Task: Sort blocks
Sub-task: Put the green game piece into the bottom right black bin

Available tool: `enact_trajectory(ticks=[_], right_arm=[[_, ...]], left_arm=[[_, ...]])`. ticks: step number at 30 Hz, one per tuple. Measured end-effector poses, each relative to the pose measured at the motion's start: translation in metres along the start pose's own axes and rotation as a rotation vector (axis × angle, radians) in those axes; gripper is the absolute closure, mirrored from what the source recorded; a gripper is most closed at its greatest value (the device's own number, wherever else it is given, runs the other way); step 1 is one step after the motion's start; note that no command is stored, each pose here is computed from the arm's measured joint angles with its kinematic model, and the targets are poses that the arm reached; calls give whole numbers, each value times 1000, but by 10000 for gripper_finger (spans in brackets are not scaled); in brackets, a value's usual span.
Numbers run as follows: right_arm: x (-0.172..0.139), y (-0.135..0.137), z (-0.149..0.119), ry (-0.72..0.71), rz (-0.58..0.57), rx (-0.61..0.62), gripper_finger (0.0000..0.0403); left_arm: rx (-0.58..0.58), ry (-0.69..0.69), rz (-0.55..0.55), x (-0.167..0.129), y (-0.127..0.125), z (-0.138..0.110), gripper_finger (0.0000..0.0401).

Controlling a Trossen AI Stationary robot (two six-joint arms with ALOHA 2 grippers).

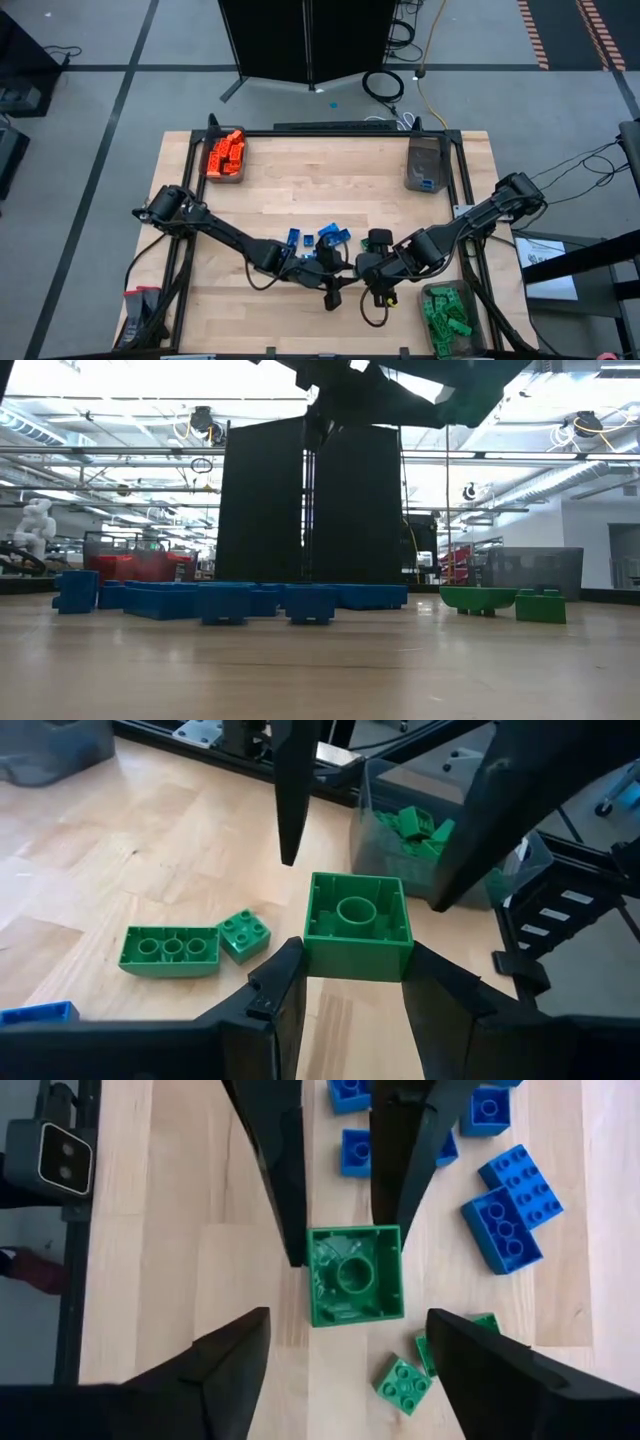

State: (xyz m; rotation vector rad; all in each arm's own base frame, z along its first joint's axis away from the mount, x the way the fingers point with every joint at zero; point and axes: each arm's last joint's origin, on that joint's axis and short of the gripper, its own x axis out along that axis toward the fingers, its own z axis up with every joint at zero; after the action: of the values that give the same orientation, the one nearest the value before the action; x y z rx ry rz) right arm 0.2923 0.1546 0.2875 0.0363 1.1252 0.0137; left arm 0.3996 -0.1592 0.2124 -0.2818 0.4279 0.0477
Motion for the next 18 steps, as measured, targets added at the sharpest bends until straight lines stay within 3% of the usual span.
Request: enact_trajectory(ticks=[18], right_arm=[[7,-9,9,-21,0,-30,128]], left_arm=[[1,-4,4,0,0,0,263]])
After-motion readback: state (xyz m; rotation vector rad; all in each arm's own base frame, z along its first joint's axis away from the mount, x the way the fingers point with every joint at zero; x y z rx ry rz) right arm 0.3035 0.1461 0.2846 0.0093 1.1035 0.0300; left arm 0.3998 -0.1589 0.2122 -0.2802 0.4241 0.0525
